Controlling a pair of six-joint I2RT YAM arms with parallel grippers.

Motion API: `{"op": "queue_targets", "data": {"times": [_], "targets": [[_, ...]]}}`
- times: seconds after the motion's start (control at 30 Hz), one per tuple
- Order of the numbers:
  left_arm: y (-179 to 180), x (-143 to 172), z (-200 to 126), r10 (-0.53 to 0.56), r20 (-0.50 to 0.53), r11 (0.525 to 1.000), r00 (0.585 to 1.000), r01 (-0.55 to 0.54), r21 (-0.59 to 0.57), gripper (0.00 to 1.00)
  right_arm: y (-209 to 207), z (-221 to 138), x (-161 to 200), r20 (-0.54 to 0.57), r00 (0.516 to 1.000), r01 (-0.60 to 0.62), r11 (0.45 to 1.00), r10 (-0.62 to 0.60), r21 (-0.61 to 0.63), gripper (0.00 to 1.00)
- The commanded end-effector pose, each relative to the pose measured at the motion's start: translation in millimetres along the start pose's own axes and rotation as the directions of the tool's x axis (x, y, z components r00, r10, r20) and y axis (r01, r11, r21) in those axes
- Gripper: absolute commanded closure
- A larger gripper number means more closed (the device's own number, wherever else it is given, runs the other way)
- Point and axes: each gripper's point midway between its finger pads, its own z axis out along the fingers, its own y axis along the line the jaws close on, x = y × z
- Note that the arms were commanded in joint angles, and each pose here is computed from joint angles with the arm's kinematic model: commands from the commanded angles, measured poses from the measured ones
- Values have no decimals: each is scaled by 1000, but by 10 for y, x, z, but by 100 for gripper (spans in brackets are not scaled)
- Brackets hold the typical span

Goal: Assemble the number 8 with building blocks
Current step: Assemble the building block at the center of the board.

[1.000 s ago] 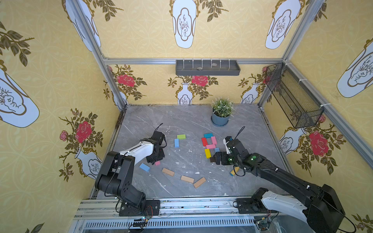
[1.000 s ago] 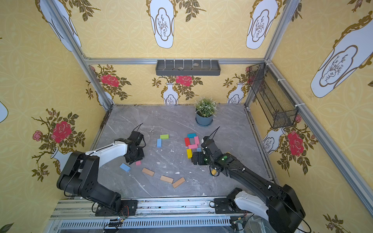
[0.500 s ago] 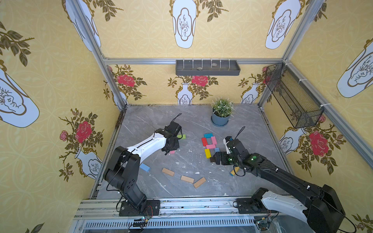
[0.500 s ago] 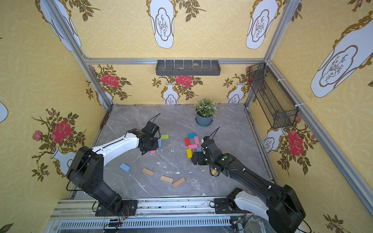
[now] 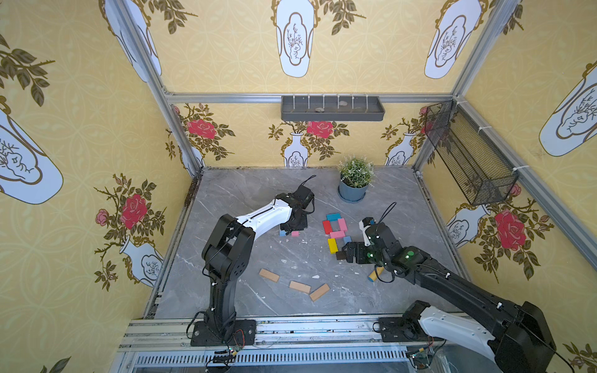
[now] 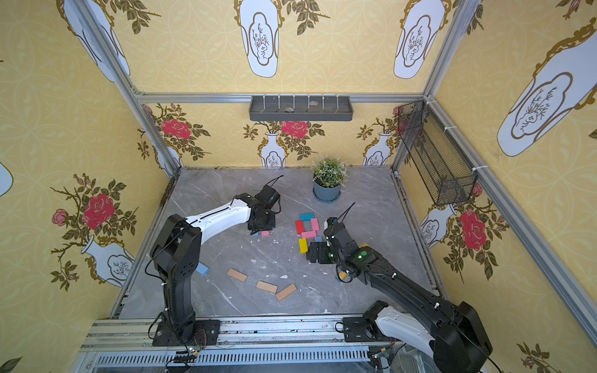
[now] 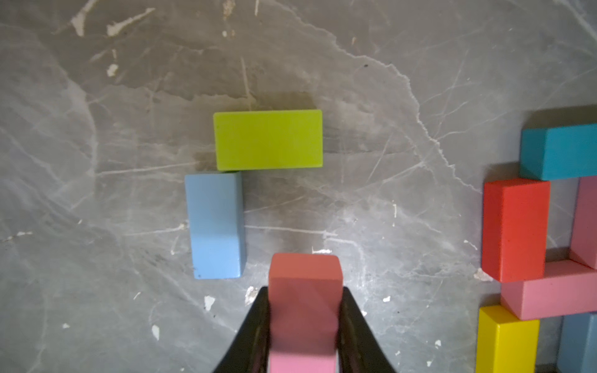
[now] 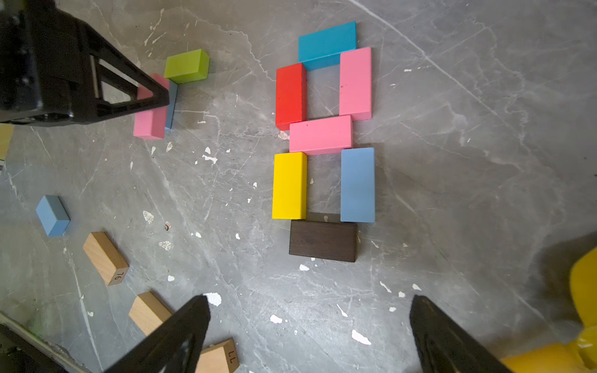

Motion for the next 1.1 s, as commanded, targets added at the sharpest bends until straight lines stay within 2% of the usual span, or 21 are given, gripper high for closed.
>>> {"op": "queue_targets", "data": {"times": [0.0, 0.57, 1.07], "targets": [[-22, 64, 106, 18, -42, 1000, 999, -18, -15, 81, -6, -17, -41, 20, 1000, -9, 1000, 9, 6, 1], [-62, 99, 361, 10, -85, 999, 996, -14, -45, 75, -12, -3, -32, 17, 1000, -3, 1000, 3, 8, 1], [-25, 82, 448, -3, -85, 997, 996, -4, -82, 71, -25, -16, -15, 19, 1000, -3, 1000, 3, 8, 1]]}}
